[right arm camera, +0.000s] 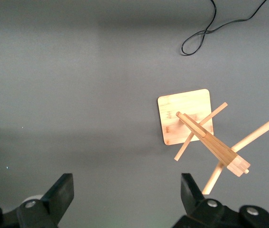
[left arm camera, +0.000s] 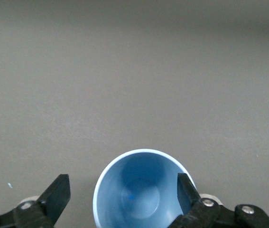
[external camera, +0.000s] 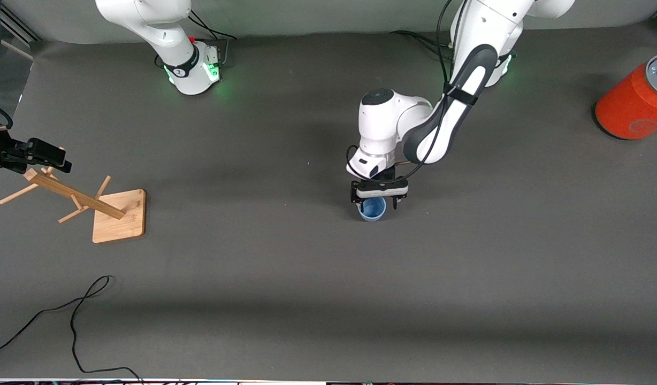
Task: Rotate and upright cup with both arms
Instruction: 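Rotate the cup upright and lower it onto the table with the left gripper, then open the left gripper and lift it away from the cup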
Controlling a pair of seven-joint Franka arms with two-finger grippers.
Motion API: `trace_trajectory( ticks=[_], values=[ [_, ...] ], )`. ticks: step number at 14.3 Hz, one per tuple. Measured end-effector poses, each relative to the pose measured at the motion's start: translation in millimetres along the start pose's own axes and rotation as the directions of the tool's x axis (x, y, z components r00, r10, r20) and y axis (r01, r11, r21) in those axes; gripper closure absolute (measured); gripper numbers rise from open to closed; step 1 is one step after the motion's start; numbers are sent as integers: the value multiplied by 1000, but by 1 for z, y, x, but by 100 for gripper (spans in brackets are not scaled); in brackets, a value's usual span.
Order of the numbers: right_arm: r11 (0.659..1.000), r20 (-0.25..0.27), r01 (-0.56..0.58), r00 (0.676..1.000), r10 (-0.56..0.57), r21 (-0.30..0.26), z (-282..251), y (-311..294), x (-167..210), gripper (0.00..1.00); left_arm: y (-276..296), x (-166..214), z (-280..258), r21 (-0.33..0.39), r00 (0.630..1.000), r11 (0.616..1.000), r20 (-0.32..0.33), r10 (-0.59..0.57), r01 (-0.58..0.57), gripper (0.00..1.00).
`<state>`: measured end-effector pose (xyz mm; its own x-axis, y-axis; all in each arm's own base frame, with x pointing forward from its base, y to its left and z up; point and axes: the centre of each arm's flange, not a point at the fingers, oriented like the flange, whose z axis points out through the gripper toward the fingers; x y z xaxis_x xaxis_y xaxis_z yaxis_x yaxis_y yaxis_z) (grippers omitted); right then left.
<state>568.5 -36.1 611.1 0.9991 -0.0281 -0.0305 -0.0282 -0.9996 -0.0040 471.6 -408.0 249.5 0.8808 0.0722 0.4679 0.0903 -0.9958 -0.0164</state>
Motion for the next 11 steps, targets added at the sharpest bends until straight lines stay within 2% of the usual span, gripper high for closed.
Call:
trace_trajectory(
  ticks=[2,5,9,11],
  values=[
    [1000,0,0,1000,0,0,0,0,0,0,-1,8,-6,1,1000,1000,3,-2,2,0],
    [1000,0,0,1000,0,0,0,0,0,0,-9,42,-20,24,996,999,85,27,-29,0],
    [1000,0,1,1000,-1,0,0,0,0,0,-24,126,-75,59,971,994,227,79,-94,0],
    [1000,0,1,1000,-1,0,0,-1,0,0,-56,175,-98,56,952,990,287,110,-131,0]
  ],
)
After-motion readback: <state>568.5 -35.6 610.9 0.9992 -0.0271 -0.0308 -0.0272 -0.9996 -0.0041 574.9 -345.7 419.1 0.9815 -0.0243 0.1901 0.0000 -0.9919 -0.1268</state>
